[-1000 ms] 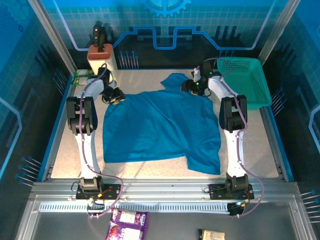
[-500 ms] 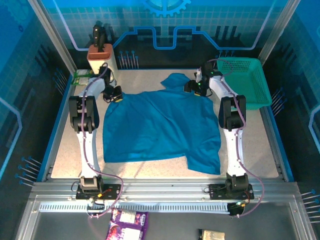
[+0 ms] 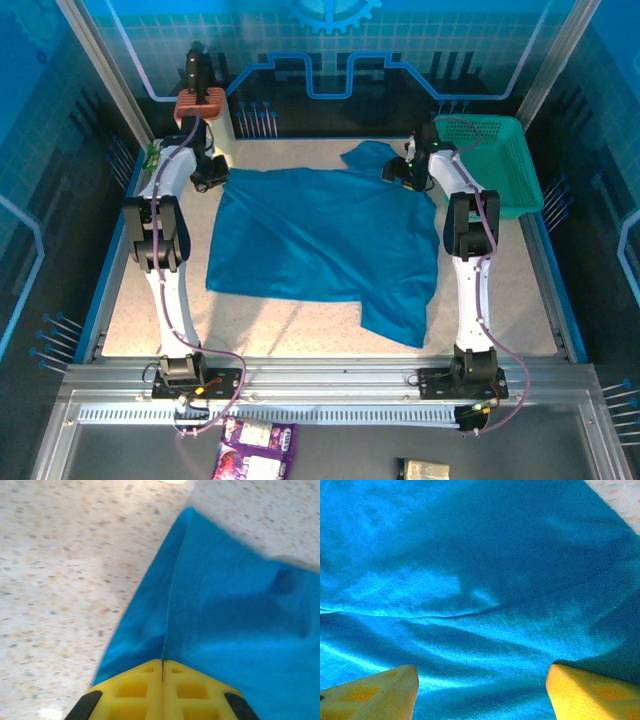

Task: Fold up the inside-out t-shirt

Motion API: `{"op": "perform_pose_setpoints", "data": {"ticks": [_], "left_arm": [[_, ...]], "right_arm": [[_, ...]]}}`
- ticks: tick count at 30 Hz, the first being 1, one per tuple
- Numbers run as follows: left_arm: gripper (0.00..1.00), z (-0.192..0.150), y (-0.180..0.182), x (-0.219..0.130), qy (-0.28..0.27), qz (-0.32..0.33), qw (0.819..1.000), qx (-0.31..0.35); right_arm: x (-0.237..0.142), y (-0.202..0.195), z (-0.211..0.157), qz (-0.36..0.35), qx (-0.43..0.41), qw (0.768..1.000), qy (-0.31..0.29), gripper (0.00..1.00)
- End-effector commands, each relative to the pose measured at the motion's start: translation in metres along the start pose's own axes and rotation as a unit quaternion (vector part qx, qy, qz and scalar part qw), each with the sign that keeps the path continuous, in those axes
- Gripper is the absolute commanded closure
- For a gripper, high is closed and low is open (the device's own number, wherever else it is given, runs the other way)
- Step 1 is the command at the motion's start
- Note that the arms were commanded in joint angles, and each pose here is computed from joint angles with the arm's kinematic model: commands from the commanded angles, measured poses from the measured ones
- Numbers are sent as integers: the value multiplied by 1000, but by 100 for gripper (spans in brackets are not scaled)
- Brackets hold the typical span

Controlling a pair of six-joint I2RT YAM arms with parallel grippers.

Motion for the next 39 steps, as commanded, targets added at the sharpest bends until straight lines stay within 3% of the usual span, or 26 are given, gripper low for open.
{"op": "perform_pose_setpoints", "data": {"ticks": [1, 8, 9, 13, 16, 21, 28, 33, 39], "left_arm": [[100, -2, 27, 13, 37, 56, 997, -28], [100, 7, 38, 48, 64, 49, 995, -57], [97, 9, 37, 48, 62, 41, 995, -59], [68, 12, 26, 15, 26, 11, 998, -57], [61, 1, 21, -23, 3, 6, 998, -56], [66, -52, 9, -41, 54, 2, 998, -36], [67, -132, 1, -11, 175, 58, 983, 24], [60, -149, 15, -2, 201, 119, 971, 38], [58, -151, 17, 0, 207, 125, 969, 41]], "right_arm": [[2, -24, 3, -46, 32, 998, 7, 29], [2, -21, 6, -23, 27, 999, 12, 29], [0, -18, 6, -13, 25, 999, 13, 29], [-23, 2, 6, 18, 14, 1000, 10, 29], [-51, 21, 4, 33, -4, 999, 1, 28], [-94, 48, -17, 35, -35, 999, 0, 27], [-111, 59, -91, 32, -74, 993, 85, 27], [-107, 26, -143, 3, -52, 990, 133, 27], [-89, -4, -176, -13, -30, 986, 166, 27]]}}
Point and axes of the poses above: each hand's point on the last joint's axis, 136 mm out from that joint toward the fingers, its own x axis out along the fingers, its own y axis along the line the jaws close on, z = x × y, the point moved 10 cm from there along -x, back along the fingers, and after that the axes turned 9 degrees about x, right-handed, at the moved point
